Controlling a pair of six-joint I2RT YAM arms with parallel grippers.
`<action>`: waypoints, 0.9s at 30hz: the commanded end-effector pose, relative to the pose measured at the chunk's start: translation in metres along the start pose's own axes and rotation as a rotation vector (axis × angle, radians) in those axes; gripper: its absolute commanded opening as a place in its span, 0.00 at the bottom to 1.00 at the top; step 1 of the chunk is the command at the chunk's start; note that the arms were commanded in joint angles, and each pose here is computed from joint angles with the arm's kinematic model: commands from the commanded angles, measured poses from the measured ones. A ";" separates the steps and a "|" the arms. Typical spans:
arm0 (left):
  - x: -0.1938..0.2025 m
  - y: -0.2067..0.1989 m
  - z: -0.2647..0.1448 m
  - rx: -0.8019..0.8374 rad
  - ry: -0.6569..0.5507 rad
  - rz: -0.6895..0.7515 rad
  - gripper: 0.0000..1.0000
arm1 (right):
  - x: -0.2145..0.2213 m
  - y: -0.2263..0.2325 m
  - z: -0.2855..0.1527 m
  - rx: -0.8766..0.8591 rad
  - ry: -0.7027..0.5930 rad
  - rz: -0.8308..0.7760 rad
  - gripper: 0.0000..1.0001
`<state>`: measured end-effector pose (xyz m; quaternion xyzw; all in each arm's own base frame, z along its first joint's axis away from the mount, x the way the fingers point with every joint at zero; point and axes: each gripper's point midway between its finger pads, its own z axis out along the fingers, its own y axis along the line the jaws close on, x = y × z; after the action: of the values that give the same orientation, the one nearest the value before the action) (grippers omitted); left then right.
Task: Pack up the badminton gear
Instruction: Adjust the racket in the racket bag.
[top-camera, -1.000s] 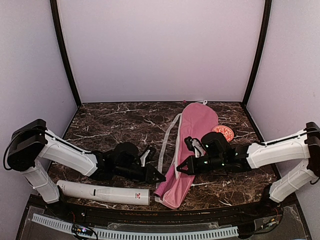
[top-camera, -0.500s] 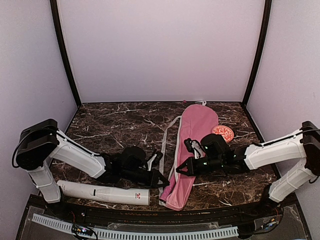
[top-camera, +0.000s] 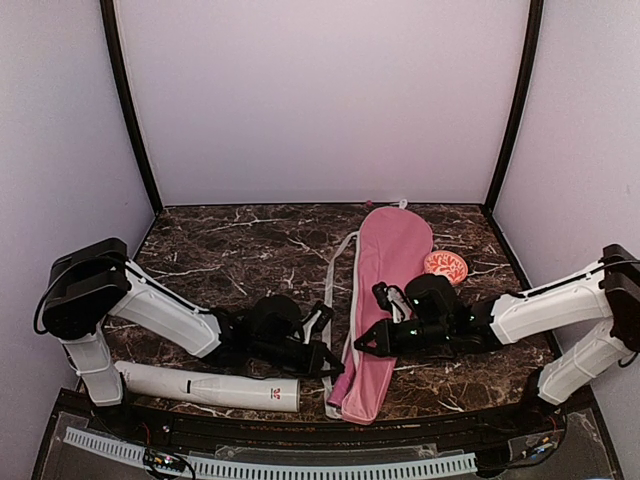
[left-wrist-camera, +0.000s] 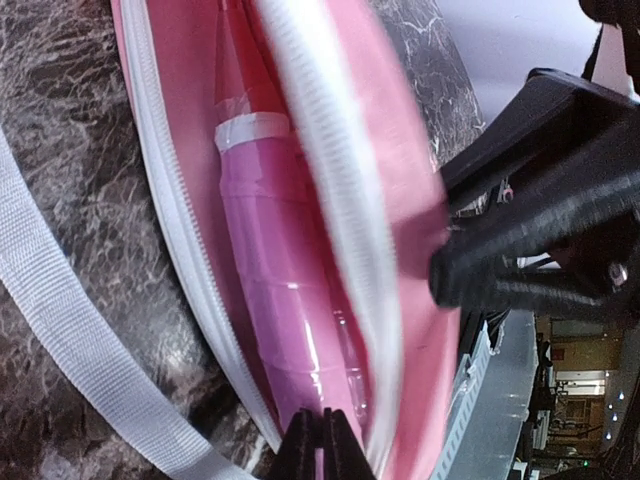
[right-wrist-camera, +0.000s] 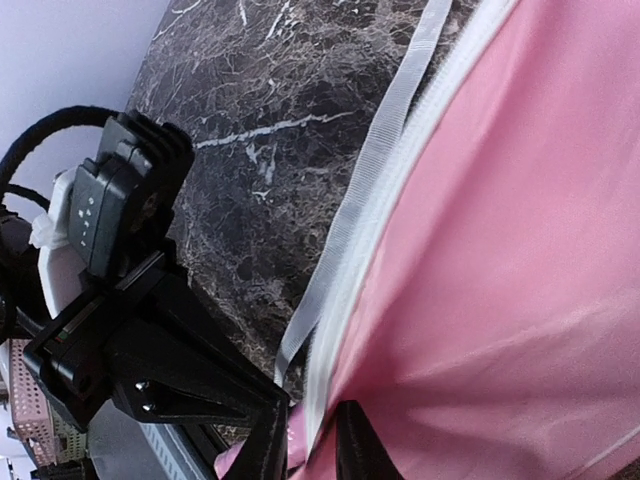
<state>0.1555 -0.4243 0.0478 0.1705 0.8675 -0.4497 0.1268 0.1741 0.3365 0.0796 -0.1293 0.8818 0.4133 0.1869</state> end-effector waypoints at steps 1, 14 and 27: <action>-0.030 -0.023 0.001 0.060 -0.102 0.048 0.00 | -0.018 0.018 -0.014 0.051 -0.033 -0.062 0.28; -0.026 -0.023 0.005 0.062 -0.086 0.044 0.00 | -0.014 -0.001 -0.028 0.495 0.045 -0.063 0.28; -0.035 -0.021 -0.035 -0.041 -0.172 0.075 0.17 | -0.015 -0.004 -0.025 0.598 0.013 0.041 0.60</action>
<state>0.1730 -0.4280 0.0740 0.1643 0.8569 -0.4515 0.1868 0.1676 0.3121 0.0822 -0.0913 0.9687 0.1504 0.1753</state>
